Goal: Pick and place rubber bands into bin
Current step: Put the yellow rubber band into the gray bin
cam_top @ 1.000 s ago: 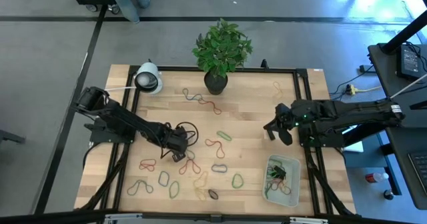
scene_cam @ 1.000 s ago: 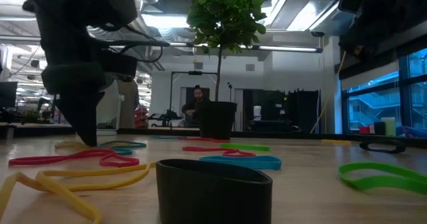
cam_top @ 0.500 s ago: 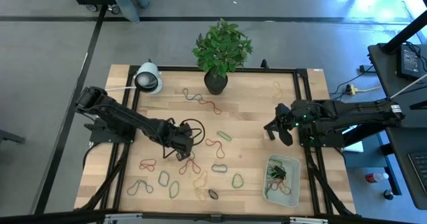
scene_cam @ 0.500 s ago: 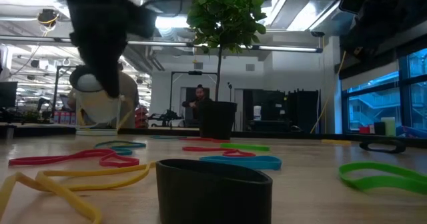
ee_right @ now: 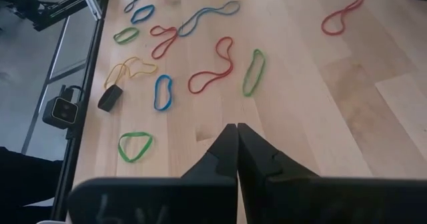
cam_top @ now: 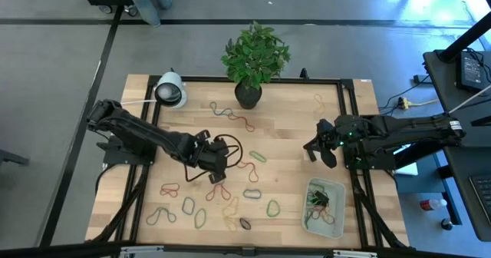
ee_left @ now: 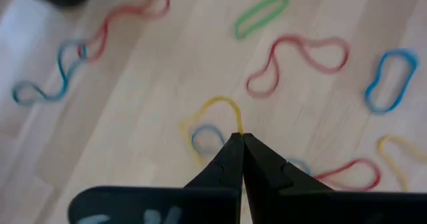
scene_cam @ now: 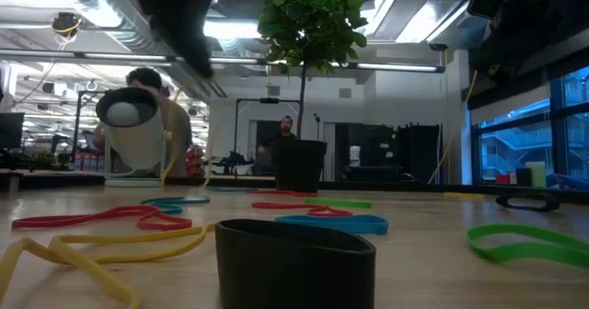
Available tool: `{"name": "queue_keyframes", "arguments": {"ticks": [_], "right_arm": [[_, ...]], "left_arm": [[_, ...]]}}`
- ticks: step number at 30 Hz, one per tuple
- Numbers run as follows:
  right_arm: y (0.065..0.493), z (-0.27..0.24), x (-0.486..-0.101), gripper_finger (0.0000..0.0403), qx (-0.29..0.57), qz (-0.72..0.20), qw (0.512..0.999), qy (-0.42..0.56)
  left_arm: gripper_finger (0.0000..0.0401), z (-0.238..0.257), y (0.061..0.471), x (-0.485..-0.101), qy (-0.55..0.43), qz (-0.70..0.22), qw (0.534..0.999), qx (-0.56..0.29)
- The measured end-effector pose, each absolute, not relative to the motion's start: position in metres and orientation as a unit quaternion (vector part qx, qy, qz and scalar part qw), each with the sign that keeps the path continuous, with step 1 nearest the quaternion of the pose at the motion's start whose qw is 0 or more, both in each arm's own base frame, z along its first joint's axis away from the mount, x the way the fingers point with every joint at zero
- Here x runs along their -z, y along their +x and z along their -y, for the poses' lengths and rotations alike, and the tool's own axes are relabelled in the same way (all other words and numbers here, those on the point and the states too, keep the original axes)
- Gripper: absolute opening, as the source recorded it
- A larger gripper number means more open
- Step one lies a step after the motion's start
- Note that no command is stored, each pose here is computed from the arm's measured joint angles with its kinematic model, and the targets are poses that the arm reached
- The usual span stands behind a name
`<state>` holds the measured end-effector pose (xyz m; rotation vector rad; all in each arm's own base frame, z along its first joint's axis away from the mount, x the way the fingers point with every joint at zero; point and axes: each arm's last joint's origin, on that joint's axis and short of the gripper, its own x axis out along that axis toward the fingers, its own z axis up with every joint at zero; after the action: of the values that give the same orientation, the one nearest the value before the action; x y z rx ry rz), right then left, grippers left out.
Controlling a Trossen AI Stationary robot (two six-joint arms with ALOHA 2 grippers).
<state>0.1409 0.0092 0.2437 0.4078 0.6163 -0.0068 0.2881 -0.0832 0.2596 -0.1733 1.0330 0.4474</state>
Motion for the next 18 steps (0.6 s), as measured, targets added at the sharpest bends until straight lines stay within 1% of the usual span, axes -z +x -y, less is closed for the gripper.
{"name": "queue_keyframes", "arguments": {"ticks": [10, 13, 18], "right_arm": [[0.141, -0.009, -0.244, 0.0000, 0.003, -0.302, 0.933, 0.198], [0.141, -0.009, -0.244, 0.0000, 0.003, -0.302, 0.933, 0.197], [0.141, -0.009, -0.243, 0.0000, 0.003, -0.303, 0.932, 0.197]], "left_arm": [[0.0001, 0.085, 0.303, -0.310, -0.038, -0.413, 0.886, -0.209], [0.0001, 0.086, 0.307, -0.317, -0.028, -0.402, 0.892, -0.203], [0.0001, 0.090, 0.328, -0.322, -0.011, -0.384, 0.904, -0.187]]}}
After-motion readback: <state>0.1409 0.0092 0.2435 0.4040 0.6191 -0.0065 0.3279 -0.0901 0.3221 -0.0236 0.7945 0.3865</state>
